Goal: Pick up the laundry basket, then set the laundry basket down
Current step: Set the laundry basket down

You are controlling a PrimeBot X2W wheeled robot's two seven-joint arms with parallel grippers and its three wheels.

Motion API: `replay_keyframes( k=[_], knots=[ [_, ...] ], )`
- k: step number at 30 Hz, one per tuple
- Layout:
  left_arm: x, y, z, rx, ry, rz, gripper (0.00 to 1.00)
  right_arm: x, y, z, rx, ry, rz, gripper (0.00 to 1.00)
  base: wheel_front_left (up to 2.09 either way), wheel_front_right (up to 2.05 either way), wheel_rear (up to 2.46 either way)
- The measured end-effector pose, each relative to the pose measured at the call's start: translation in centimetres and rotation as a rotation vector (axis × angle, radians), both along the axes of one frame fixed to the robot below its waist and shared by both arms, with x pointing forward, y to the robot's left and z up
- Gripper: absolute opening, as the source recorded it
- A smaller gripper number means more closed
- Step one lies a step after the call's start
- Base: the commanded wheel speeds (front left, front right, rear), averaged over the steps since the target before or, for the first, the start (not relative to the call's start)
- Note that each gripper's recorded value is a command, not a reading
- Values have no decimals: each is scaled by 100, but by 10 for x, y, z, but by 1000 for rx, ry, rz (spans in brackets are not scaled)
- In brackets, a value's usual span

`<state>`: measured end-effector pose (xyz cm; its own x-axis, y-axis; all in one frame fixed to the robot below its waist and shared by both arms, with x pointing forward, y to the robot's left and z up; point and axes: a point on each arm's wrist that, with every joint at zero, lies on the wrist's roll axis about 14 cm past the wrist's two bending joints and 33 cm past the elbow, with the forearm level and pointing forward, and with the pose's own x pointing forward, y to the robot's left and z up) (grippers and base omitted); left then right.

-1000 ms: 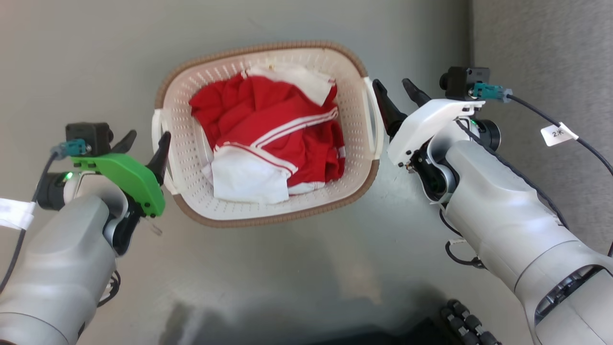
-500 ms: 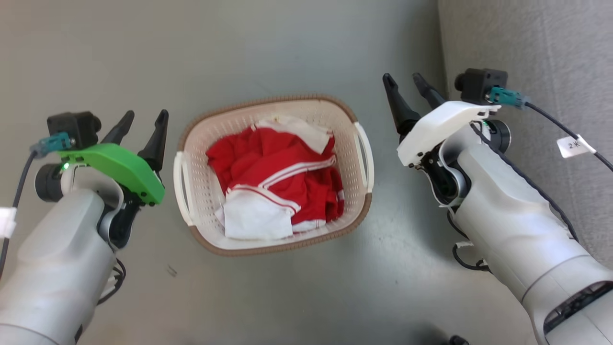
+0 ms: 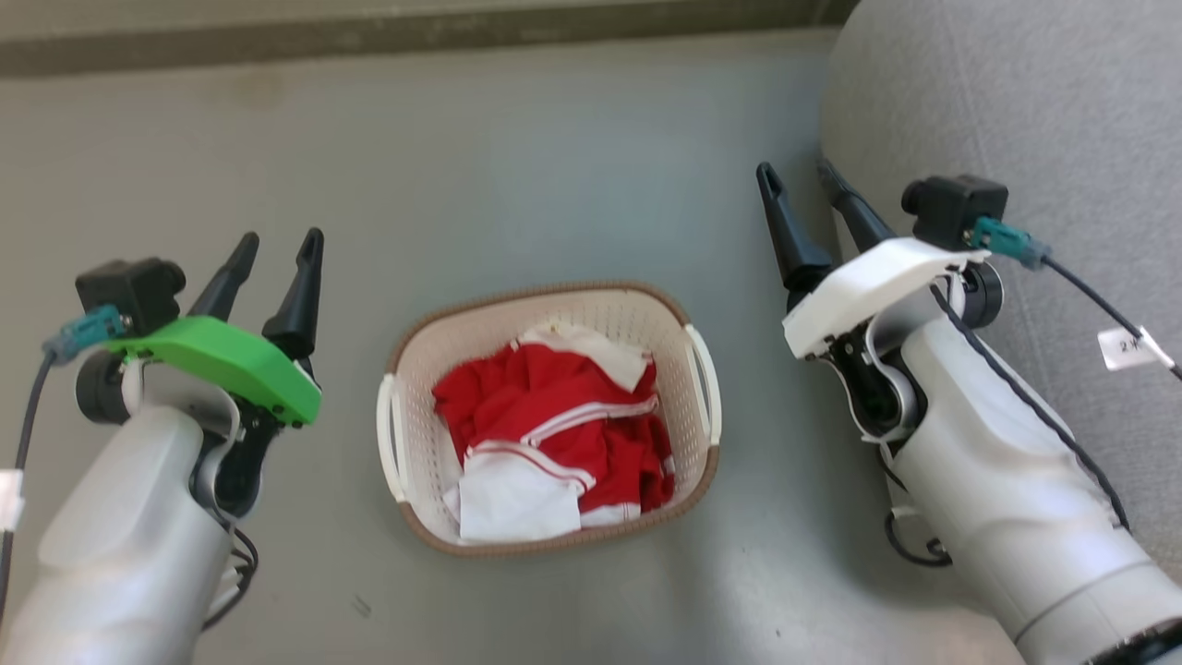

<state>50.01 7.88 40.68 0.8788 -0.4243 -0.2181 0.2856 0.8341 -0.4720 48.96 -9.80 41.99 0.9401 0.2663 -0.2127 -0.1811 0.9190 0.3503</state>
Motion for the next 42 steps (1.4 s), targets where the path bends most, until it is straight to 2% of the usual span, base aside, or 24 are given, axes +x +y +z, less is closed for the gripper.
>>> replay_keyframes(
  k=[11,20,23,30,42],
  knots=[
    [-33,11,57,-73,-128,85,100,-31,-9,66,-2,-187,-34,100,0,0,0],
    [-59,4,111,-89,-288,78,100,-66,-20,91,-28,-267,-70,100,0,0,0],
    [-64,15,124,-91,-328,121,100,-74,-30,96,-44,-286,-92,100,0,0,0],
    [-83,21,110,-74,-303,143,100,-87,-33,96,-51,-298,-103,100,0,0,0],
    [-93,18,107,-71,-308,151,100,-95,-31,96,-51,-309,-106,100,0,0,0]
  ],
)
